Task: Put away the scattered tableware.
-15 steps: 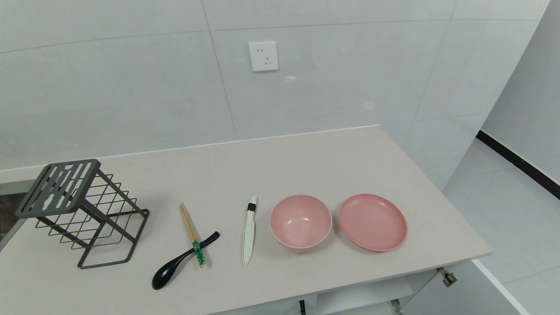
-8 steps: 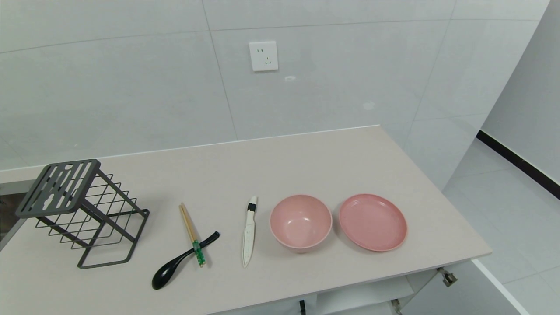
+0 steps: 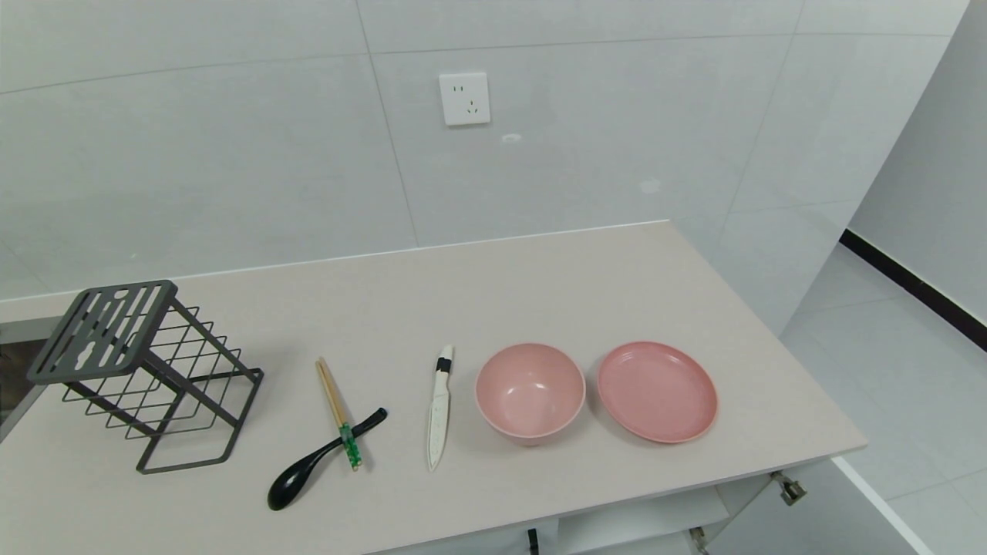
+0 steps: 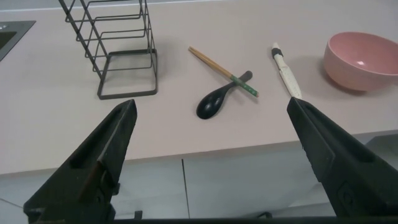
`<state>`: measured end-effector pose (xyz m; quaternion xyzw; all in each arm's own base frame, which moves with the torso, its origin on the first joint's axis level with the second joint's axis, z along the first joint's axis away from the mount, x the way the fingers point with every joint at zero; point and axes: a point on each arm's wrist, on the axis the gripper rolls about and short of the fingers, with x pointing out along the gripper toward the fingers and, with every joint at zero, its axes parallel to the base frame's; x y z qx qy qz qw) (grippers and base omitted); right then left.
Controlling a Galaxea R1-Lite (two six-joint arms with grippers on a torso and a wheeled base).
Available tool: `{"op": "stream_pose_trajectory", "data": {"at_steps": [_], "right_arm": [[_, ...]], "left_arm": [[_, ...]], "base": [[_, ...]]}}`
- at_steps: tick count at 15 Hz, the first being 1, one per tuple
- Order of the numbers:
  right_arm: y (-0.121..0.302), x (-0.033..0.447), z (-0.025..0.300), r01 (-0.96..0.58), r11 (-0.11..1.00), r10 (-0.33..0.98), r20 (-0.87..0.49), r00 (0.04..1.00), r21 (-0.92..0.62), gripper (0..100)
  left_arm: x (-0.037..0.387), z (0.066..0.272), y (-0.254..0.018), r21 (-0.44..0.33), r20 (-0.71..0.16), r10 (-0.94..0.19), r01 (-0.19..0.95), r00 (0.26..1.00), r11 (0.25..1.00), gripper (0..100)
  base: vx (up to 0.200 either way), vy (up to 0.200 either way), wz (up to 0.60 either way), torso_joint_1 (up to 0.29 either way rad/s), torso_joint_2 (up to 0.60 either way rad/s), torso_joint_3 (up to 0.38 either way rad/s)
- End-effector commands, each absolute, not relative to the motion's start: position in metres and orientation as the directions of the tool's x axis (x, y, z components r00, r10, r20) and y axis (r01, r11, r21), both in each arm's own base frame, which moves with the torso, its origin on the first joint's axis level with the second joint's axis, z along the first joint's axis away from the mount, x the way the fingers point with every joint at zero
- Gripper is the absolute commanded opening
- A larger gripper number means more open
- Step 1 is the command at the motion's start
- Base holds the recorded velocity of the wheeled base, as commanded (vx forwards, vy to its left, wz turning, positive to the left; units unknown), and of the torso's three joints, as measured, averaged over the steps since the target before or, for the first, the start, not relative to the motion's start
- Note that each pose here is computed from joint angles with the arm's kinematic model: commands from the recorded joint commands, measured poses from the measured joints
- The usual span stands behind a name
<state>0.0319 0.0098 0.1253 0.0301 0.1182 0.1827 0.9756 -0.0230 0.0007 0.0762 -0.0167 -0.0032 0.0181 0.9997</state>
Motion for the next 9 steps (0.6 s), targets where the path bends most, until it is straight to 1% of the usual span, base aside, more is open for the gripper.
{"op": "stream_pose_trajectory", "data": {"at_steps": [1, 5, 8, 9], "right_arm": [[0.013, 0.054, 0.126, -0.356, 0.929, 0.37, -0.296, 0.88, 0.102, 100], [0.02, 0.097, 0.116, -0.379, 0.921, 0.387, -0.289, 0.875, 0.086, 100], [0.023, 0.112, 0.115, -0.394, 0.915, 0.4, -0.29, 0.87, 0.082, 100], [0.024, 0.116, 0.111, -0.415, 0.908, 0.41, -0.317, 0.855, 0.054, 100]], "left_arm": [[-0.023, 0.076, 0.001, -0.034, 0.005, 0.037, -0.037, 0.999, 0.999, 100], [-0.023, 0.076, 0.001, -0.034, 0.005, 0.038, -0.038, 0.999, 0.999, 100], [-0.023, 0.076, 0.001, -0.034, 0.005, 0.038, -0.038, 0.999, 0.999, 100], [-0.023, 0.076, 0.001, -0.034, 0.005, 0.037, -0.037, 0.999, 0.999, 100]], "base": [[0.0, 0.0, 0.0, 0.0, 0.0, 0.0], [0.0, 0.0, 0.0, 0.0, 0.0, 0.0], [0.0, 0.0, 0.0, 0.0, 0.0, 0.0], [0.0, 0.0, 0.0, 0.0, 0.0, 0.0]]}}
